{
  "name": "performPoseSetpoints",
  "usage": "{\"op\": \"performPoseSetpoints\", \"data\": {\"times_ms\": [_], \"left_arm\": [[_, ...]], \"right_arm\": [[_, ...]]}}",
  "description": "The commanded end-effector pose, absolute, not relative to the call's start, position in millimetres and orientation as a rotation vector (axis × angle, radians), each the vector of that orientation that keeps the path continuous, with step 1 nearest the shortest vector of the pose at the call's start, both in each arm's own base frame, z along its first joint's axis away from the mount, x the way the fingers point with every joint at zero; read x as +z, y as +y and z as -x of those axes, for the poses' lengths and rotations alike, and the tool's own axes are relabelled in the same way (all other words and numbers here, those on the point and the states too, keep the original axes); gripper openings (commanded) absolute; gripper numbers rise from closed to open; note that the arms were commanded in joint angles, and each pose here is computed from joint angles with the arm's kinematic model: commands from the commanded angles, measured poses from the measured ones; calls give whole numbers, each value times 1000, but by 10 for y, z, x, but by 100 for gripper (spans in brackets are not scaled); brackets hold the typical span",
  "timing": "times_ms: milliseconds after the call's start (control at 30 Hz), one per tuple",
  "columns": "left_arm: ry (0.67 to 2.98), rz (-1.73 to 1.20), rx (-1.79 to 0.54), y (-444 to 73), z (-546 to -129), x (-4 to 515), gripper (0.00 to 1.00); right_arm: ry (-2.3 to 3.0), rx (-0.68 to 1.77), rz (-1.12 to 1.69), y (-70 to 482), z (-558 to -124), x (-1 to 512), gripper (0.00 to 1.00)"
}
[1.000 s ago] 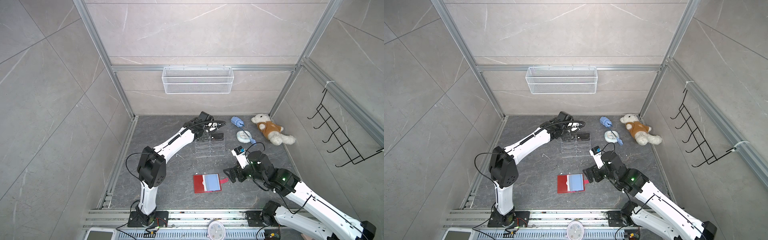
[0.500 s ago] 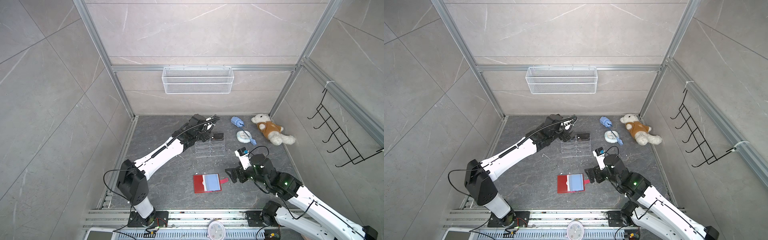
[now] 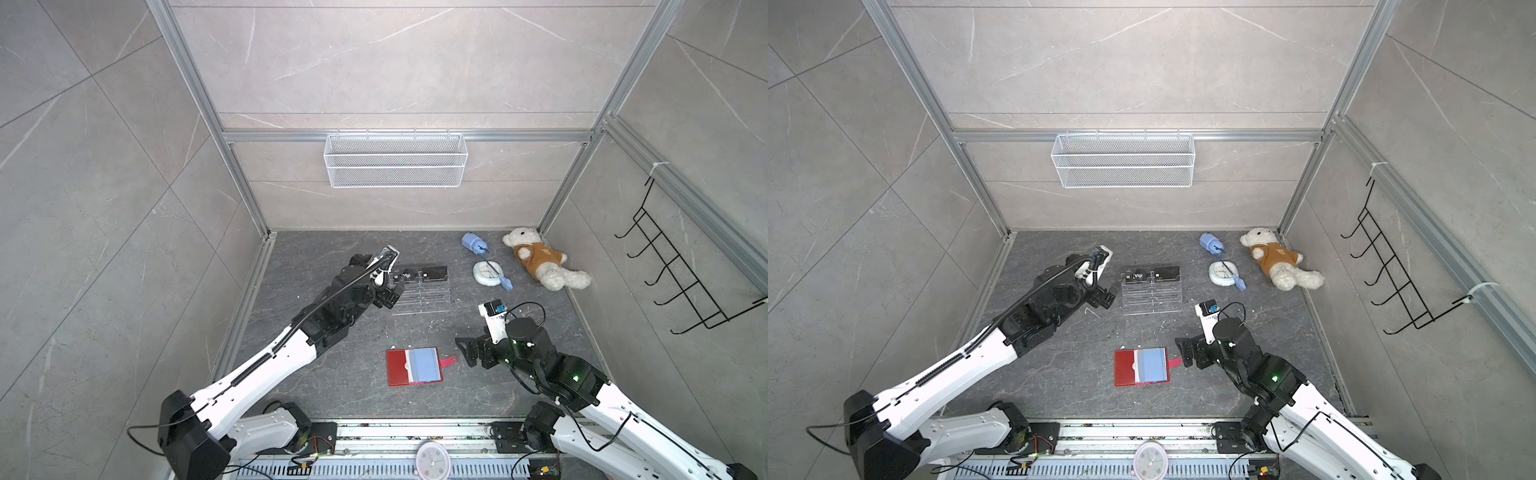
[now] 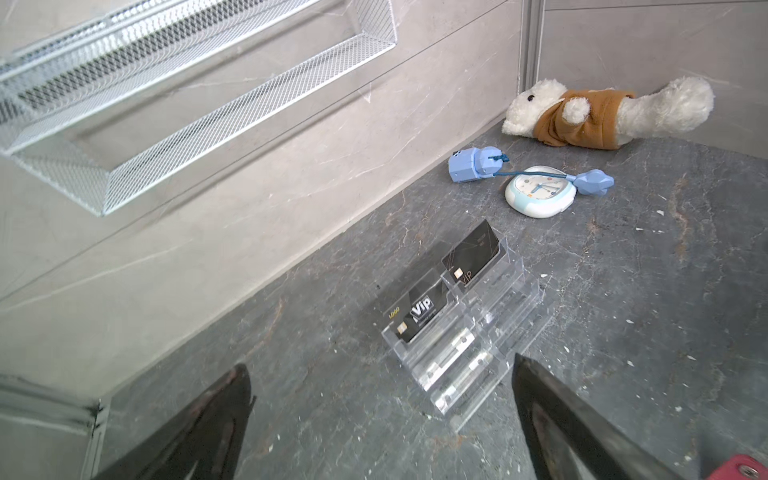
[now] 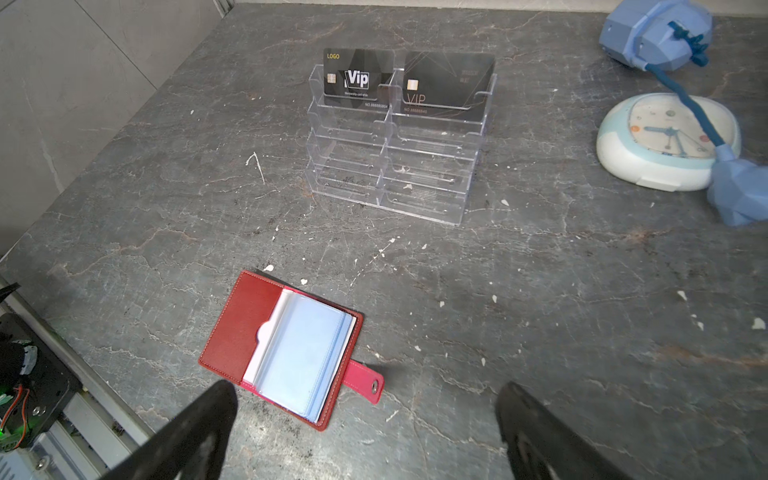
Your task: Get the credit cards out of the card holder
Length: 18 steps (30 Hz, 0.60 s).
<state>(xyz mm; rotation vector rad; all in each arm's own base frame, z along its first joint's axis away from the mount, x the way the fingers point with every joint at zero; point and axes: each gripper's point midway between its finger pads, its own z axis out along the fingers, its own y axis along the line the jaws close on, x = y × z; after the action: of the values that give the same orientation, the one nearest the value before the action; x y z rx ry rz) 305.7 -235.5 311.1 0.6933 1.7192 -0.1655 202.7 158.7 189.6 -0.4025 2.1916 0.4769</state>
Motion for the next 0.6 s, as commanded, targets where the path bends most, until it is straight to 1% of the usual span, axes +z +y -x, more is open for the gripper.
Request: {"op": "performPoseSetpoints", "data": {"times_ms": [0,100,300,500,567], "left_arm": [[1704,-540,-218,-2173,-2990,3206,100],[1716,-503,-220,-2046,-2904,3103,100],[1752,-396,-174,-1753,-2813,2909,100],[1840,-271,31,-1390,-2952,2548,100],[1846,-216,74,-1254,-3042,2461,100]], "right_arm": [[2175,474,351,1547,-2058,1905,100],[2169,472,336,1530,-2064,1898,100],[2147,380,229,1367,-2170,1842,100],[2112,206,75,1122,-2365,1703,100],[2080,198,68,1141,-2440,1718,100]]}}
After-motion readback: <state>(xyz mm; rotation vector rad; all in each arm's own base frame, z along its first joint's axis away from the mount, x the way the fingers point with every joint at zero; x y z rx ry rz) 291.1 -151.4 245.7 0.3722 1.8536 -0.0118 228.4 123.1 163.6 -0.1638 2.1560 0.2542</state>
